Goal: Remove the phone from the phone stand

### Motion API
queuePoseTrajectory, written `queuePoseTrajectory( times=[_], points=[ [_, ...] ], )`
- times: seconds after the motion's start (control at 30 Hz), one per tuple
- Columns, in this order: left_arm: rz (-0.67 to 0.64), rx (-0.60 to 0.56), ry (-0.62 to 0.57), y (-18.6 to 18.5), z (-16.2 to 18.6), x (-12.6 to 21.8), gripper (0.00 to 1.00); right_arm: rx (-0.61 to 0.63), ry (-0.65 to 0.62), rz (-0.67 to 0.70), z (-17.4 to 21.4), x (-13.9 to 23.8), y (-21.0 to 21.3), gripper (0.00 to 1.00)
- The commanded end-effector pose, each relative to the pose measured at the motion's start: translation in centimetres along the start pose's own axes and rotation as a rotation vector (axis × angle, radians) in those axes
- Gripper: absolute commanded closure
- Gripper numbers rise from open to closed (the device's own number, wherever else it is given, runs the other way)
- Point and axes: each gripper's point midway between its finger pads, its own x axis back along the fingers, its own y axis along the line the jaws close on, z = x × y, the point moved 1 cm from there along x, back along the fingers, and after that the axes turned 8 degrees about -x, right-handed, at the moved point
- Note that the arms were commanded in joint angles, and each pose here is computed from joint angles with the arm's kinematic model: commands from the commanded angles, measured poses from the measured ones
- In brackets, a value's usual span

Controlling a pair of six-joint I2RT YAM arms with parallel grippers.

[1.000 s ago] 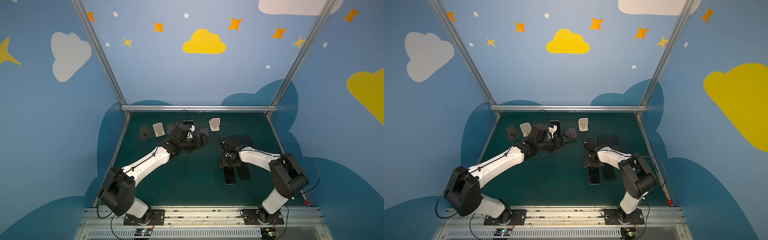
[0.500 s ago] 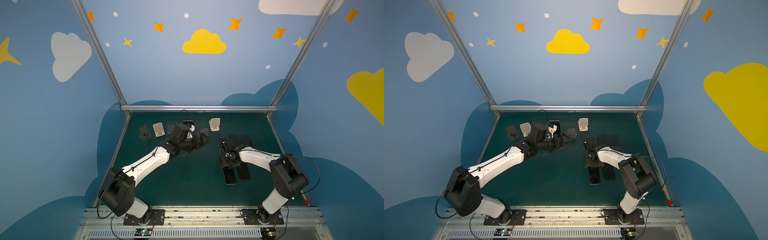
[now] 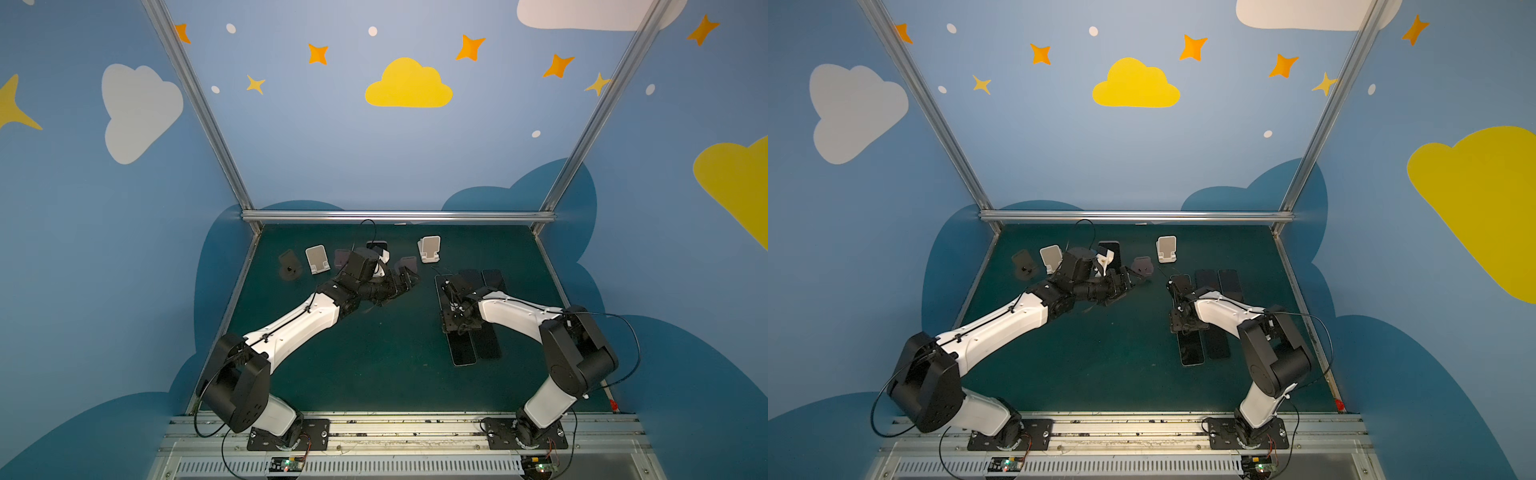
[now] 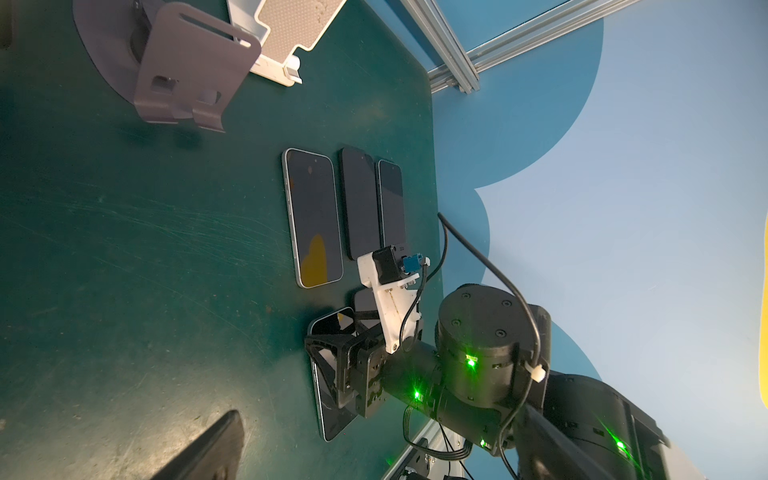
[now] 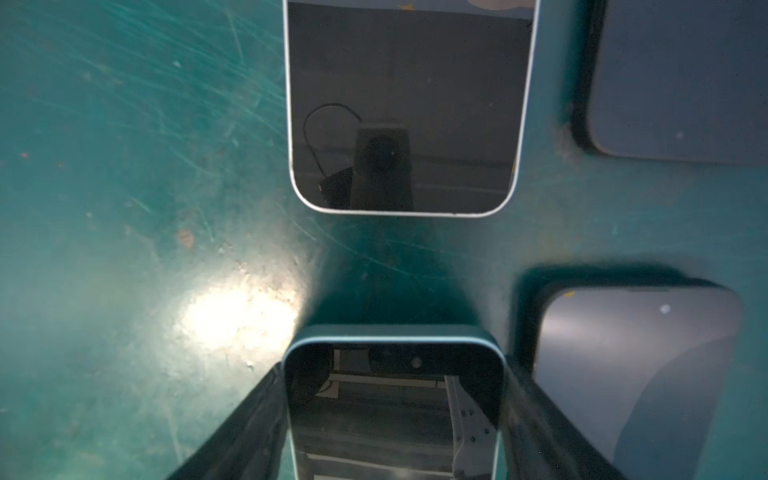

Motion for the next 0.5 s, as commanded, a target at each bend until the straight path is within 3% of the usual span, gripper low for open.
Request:
queuePoseTrajectory(
  times=[0.0, 0.27, 0.47],
  points=[
    [0.016, -0.033, -0.033, -1.1, -1.2, 0.5, 0.00, -0.011, -0.005, -0.017, -0.4, 0.2, 0.3, 0.30],
    [0.015, -0.033, -0.035, -1.0, -1.2, 0.5, 0.00, -0.013, 0.006, -0.017, 0.0, 0.1, 0.3, 0.24],
    [0.018, -0.037, -0.034, -1.1, -1.2, 0.5, 0.00, -0.016, -0.030, -0.036, -1.1, 2.1, 0.5, 0.21]
  ],
)
